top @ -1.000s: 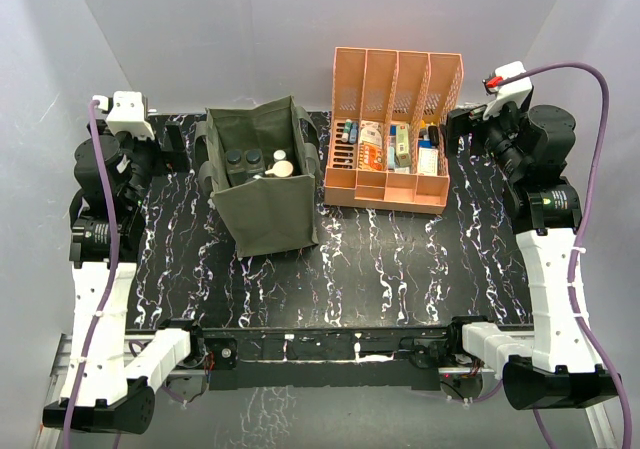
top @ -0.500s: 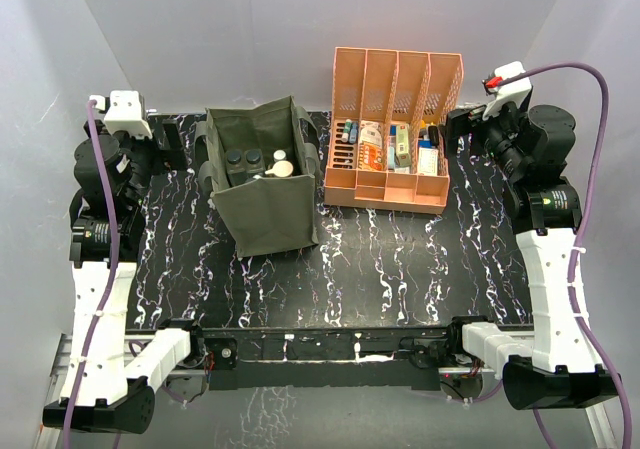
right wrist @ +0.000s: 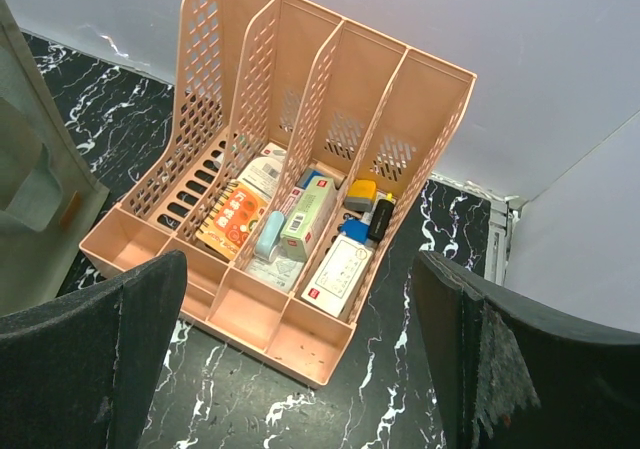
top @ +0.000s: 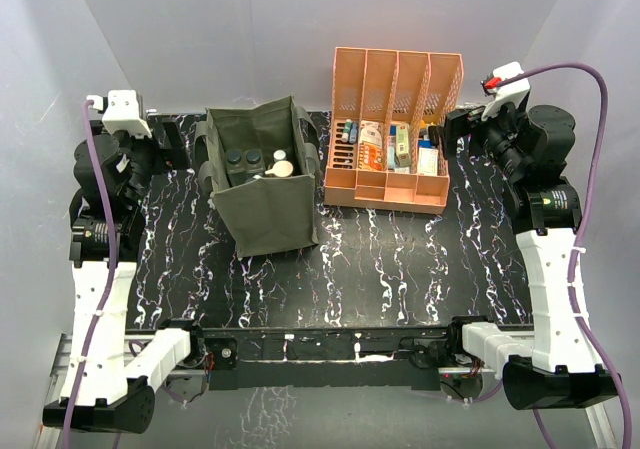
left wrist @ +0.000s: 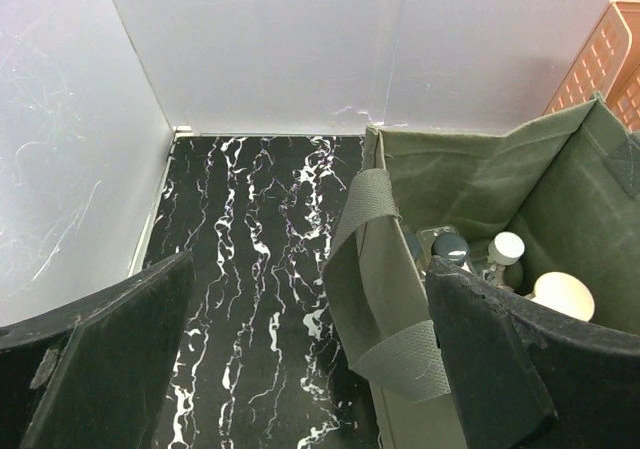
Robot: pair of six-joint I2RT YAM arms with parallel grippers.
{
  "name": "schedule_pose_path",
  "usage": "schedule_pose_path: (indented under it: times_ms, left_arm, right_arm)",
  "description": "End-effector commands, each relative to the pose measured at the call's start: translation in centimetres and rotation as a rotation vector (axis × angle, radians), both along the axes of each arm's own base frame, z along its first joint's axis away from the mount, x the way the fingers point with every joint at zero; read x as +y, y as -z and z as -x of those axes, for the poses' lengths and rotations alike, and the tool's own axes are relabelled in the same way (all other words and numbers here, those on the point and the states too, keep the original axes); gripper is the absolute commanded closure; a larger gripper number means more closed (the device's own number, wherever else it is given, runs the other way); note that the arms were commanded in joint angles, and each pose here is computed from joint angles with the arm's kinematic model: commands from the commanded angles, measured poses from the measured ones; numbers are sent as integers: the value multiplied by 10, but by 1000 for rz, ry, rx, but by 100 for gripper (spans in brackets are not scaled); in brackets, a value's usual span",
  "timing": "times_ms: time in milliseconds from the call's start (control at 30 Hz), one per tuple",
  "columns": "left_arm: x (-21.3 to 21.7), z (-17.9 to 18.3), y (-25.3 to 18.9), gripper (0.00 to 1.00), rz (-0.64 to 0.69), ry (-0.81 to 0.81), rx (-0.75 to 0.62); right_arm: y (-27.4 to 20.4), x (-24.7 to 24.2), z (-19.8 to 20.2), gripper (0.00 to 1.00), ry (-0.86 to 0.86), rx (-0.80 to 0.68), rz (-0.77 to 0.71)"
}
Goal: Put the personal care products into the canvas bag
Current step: Reset both arms
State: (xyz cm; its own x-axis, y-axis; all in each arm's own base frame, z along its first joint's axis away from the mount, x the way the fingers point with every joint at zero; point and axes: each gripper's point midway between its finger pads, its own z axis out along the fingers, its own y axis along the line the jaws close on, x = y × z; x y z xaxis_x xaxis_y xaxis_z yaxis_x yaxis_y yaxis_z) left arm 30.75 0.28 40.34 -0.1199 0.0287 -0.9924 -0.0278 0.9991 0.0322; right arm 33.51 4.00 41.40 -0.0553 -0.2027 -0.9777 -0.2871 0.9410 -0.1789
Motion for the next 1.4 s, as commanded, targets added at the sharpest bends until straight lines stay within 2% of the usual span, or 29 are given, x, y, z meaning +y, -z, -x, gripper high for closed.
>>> schedule_pose_path:
  times_ms: [0,200,500,800,1367]
  left_arm:
    - [-2,2,-28,3,71,-6,-83]
    - [1,2,-36,3,158,-51,-109]
    - [-7,1,-31,3,181,-7,-106]
    - [-13,3,-34,3,279,-7,-100]
    - [-19,4,-39,3,304,20,-85]
  right_arm:
    - [-13,1,-2,1,-12,-48,10]
    - [-13,1,-1,1,-14,-48,15]
    - [-9,2,-2,1,-20,-40,17]
    - [-6,3,0,1,-27,-32,21]
    - [-3,4,-2,1,-35,-22,23]
